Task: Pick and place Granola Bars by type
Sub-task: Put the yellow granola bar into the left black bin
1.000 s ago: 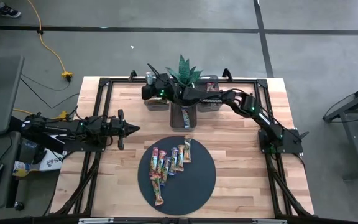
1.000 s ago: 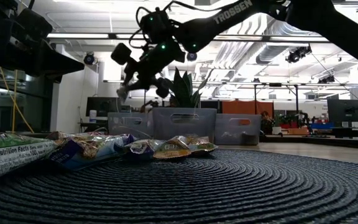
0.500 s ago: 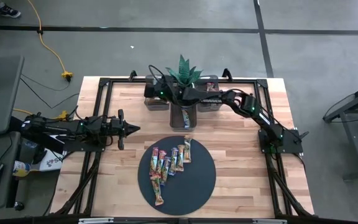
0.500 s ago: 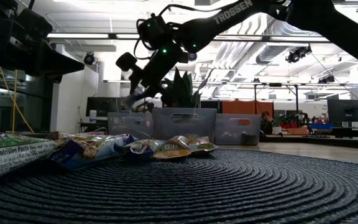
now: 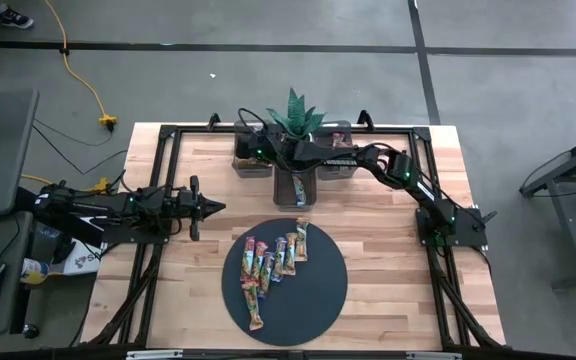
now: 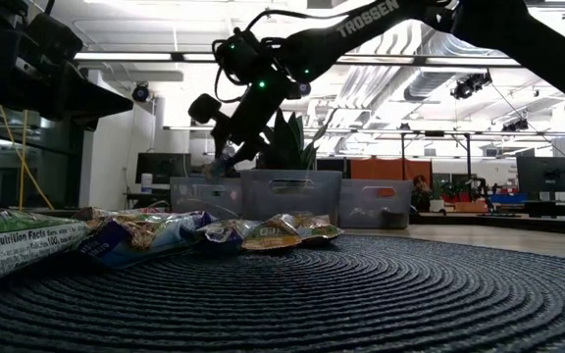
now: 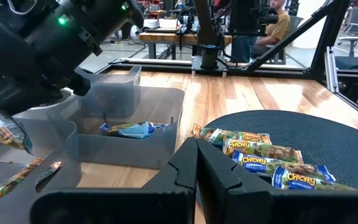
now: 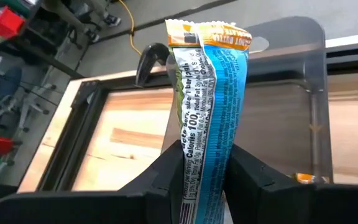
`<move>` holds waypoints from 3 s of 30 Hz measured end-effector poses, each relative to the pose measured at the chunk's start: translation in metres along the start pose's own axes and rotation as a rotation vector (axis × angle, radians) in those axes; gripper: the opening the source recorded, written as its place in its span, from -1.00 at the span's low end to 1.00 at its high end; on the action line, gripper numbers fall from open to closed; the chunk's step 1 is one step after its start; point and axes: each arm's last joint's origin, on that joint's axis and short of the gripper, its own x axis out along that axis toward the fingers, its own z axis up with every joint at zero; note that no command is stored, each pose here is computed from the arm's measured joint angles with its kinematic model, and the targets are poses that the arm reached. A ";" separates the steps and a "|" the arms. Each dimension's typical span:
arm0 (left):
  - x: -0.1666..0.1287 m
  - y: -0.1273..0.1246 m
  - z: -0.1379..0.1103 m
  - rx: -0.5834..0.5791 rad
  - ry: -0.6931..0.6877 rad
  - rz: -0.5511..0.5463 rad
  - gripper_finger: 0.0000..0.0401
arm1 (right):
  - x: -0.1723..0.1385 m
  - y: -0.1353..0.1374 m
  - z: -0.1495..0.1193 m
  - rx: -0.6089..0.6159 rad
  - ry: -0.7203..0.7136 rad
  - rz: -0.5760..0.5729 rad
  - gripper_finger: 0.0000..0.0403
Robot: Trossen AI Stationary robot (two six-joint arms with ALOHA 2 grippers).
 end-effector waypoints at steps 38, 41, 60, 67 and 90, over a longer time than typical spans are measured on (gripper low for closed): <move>0.000 0.000 0.000 0.000 0.000 0.000 -0.99 | -0.001 0.003 -0.004 -0.132 0.092 0.067 -0.19; 0.000 0.000 0.000 0.000 0.000 0.000 -0.99 | -0.002 0.004 -0.005 -0.133 0.094 0.068 -0.05; 0.000 0.000 0.000 0.000 0.000 0.000 -0.99 | -0.021 0.040 -0.021 -0.232 0.096 0.399 0.11; 0.000 0.000 0.000 0.000 0.000 0.000 -0.99 | -0.049 0.057 -0.018 -0.388 0.055 0.456 0.10; 0.000 0.000 0.000 0.000 0.000 0.000 -0.99 | -0.221 0.074 0.017 -0.518 0.437 0.523 0.10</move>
